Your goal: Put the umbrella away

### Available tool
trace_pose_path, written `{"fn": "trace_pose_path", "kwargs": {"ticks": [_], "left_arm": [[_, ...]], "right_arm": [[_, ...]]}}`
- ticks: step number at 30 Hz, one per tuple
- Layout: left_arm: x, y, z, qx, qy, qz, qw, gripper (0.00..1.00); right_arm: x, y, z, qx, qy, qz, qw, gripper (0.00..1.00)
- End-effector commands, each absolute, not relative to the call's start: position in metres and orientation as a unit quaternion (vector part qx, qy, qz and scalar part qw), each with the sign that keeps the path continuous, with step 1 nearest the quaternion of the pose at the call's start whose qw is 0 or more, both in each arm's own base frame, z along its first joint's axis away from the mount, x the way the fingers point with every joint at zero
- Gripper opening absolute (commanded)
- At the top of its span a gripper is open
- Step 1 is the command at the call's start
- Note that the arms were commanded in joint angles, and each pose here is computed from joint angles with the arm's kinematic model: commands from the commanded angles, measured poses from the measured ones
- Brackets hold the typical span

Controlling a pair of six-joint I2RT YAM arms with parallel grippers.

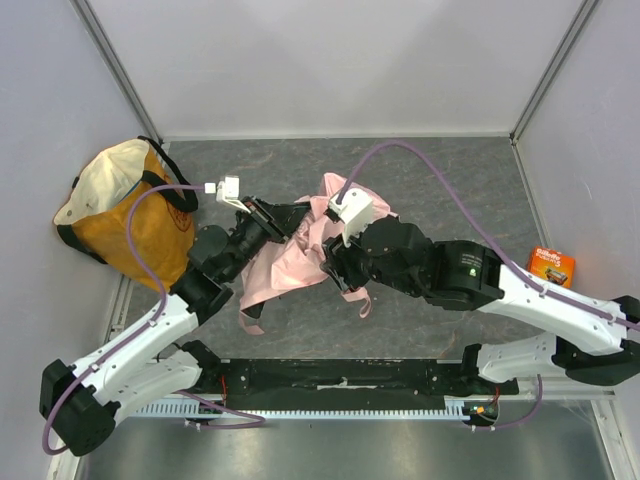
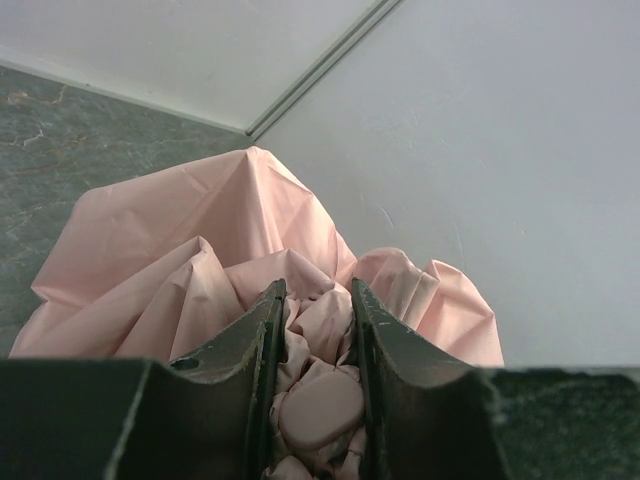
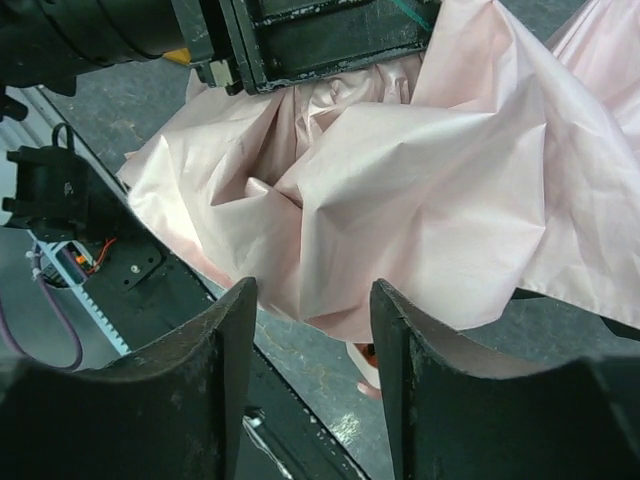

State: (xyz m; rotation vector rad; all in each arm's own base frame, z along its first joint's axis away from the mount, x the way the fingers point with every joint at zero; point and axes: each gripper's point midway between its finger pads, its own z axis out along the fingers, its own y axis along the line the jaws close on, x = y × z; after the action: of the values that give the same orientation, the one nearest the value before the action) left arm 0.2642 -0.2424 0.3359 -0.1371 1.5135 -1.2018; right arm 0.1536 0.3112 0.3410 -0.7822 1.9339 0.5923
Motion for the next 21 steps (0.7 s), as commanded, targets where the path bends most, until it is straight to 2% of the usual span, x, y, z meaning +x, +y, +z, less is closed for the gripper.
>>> {"fn": "trace_pose_path", "kwargs": {"ticks": [1,2,3,4,5,6,12,15,21], "left_arm": [[0.252,-0.233,0.402,-0.069,0.572,-0.56,0.596,0.02],[0.251,-0.233,0.402,-0.067,0.573,-0.561,0.594,0.02],[0.251,-0.233,0.403,-0.067,0.572,-0.561,0.594,0.02],[0.251,-0.233,0.404,-0.067,0.572,-0.56,0.595,0.02],[0.253,-0.232,0.402,-0.07,0.575,-0.553,0.598,0.02],[0.258,-0.23,0.398,-0.078,0.58,-0.544,0.601,0.02],[0.287,-0.23,0.38,-0.114,0.597,-0.508,0.61,0.02],[0.293,-0.238,0.379,-0.114,0.593,-0.52,0.605,0.02],[0.28,-0.25,0.386,-0.093,0.572,-0.568,0.584,0.02]], "right_arm": [[0.17,0.317,0.338,-0.31,0.785,0.212,0.493,0.51],[0.171,0.317,0.338,-0.31,0.785,0.207,0.494,0.47],[0.171,0.318,0.338,-0.314,0.784,0.208,0.493,0.36],[0.167,0.322,0.342,-0.32,0.782,0.219,0.488,0.18],[0.162,0.326,0.345,-0.327,0.779,0.233,0.482,0.07],[0.155,0.332,0.352,-0.334,0.773,0.256,0.475,0.01],[0.108,0.372,0.353,-0.385,0.761,0.358,0.38,0.0],[0.105,0.385,0.342,-0.389,0.773,0.351,0.358,0.0],[0.118,0.399,0.318,-0.386,0.788,0.321,0.356,0.1]]}}
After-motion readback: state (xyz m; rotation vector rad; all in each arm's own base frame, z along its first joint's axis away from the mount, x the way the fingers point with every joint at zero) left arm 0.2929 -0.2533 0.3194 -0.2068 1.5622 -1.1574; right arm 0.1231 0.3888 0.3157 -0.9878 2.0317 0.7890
